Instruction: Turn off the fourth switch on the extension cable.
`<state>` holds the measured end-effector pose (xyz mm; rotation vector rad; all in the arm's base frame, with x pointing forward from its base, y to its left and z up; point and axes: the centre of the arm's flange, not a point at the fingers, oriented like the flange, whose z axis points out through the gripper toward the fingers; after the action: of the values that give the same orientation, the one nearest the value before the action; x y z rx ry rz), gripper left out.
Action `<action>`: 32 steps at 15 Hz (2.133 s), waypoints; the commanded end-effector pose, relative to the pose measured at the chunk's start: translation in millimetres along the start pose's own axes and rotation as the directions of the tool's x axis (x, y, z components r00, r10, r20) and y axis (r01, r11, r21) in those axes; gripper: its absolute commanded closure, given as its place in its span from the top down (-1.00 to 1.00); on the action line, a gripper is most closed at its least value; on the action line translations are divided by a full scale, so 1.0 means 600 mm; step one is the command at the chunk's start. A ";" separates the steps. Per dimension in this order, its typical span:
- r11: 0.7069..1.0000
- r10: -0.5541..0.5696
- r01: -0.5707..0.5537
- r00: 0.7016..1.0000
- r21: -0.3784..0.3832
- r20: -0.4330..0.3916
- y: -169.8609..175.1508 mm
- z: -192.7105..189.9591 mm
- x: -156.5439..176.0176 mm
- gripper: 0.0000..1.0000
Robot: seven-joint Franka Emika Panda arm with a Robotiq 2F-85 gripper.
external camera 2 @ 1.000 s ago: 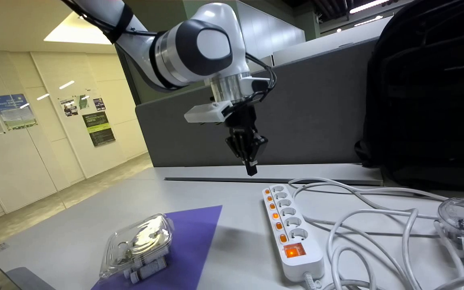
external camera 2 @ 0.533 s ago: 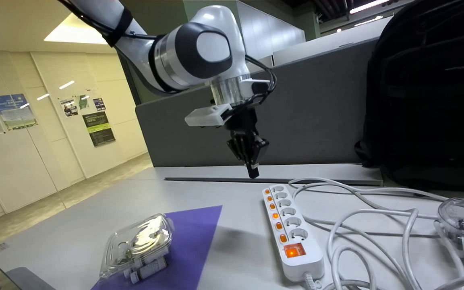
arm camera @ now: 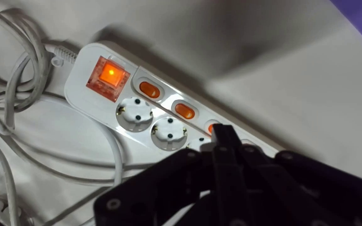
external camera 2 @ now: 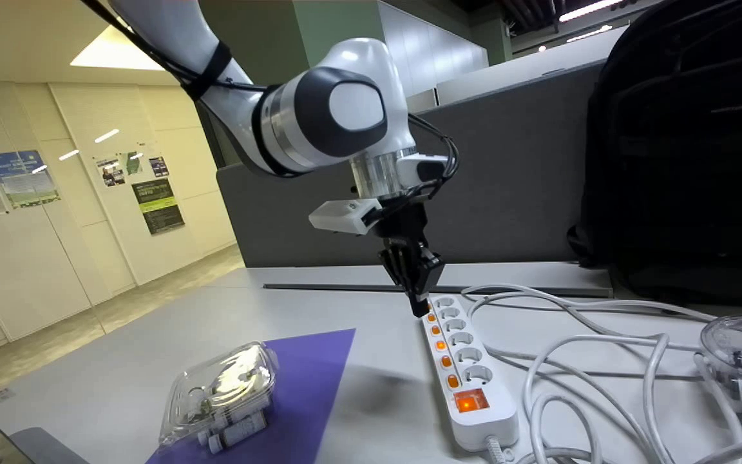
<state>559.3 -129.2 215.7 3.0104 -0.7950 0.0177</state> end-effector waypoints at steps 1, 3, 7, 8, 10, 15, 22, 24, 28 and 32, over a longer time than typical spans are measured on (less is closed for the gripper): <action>0.997 0.066 -0.066 0.998 -0.025 -0.012 0.008 0.022 0.012 -1.00; 0.997 0.080 -0.080 0.997 -0.023 -0.011 0.013 0.035 0.017 -1.00; 0.996 0.094 -0.094 0.996 -0.011 -0.006 0.014 0.052 0.021 -1.00; 0.995 0.095 -0.095 0.995 -0.008 -0.006 0.013 0.054 0.023 -1.00; 0.994 0.105 -0.105 0.994 0.011 -0.013 0.011 0.056 0.026 -1.00; 0.992 0.126 -0.125 0.992 0.035 -0.023 0.001 0.062 0.036 -1.00; 0.989 0.142 -0.141 0.990 0.041 -0.004 -0.011 0.086 0.057 -1.00; 0.989 0.142 -0.142 0.990 0.041 0.000 -0.013 0.092 0.061 -1.00; 0.989 0.143 -0.143 0.990 0.039 0.010 -0.016 0.099 0.057 -1.00; 0.989 0.146 -0.146 0.989 0.037 0.015 -0.013 0.097 0.048 -1.00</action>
<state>586.3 -138.0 154.3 2.9891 -0.9807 0.0268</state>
